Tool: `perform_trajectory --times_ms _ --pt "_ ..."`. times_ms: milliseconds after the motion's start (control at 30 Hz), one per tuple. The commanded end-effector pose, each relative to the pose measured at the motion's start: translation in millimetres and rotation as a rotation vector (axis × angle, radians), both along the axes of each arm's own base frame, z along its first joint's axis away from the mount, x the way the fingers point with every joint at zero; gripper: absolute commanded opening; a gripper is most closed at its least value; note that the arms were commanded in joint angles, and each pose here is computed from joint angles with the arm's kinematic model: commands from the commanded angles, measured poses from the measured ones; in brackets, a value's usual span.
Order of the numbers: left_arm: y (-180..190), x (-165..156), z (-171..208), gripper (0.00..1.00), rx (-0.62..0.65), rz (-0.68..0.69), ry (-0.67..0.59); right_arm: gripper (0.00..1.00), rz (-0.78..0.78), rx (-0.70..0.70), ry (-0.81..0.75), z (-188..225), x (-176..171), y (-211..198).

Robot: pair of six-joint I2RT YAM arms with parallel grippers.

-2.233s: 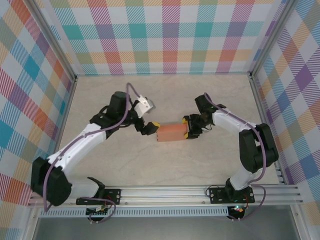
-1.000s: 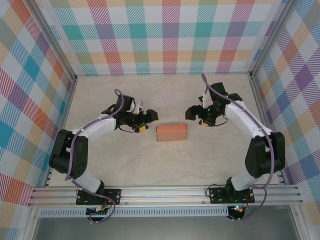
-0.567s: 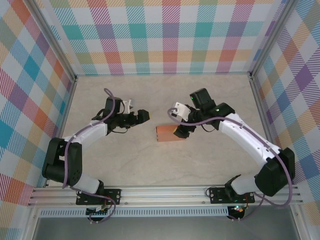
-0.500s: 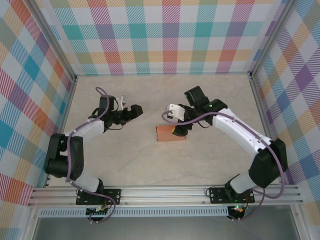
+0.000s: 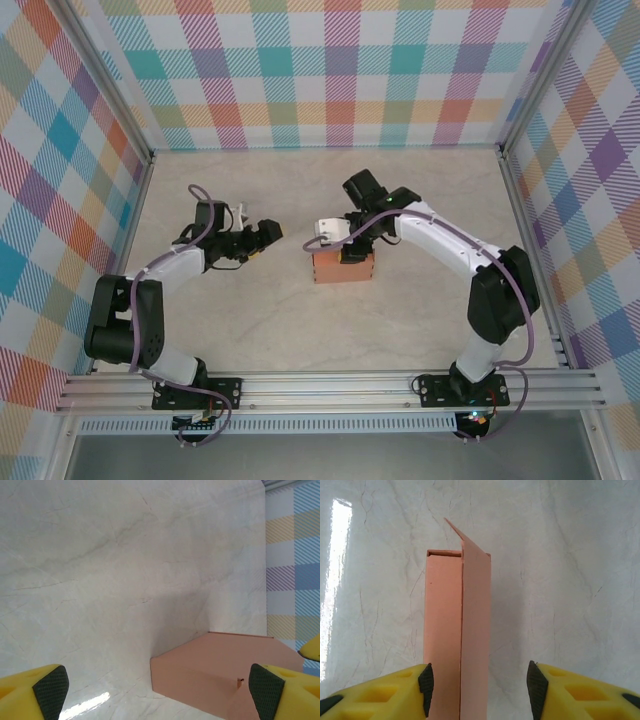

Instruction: Fold the paper box

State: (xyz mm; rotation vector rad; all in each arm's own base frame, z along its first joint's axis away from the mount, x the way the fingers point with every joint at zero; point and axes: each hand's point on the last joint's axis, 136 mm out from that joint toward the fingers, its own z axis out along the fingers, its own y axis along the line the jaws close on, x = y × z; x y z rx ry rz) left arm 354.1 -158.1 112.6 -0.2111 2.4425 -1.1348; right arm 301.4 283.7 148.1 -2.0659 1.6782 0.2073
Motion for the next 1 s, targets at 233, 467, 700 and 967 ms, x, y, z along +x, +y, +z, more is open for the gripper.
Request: perform_trajectory --times_ms 233,467,700,967 --pt "-4 -9 -13 0.9 -0.011 -0.015 0.03 0.41 0.042 -0.095 0.007 -17 0 4" --pt "-33 -29 -33 0.86 0.015 -0.089 0.067 0.32 0.036 -0.12 0.019 -21 -1 1" --pt "-55 -42 -45 0.85 0.02 -0.15 0.093 0.25 0.034 -0.131 0.038 -24 -1 2" --pt "-72 -45 -40 0.87 -0.002 -0.202 0.091 0.22 0.033 -0.145 0.052 -28 -1 2"
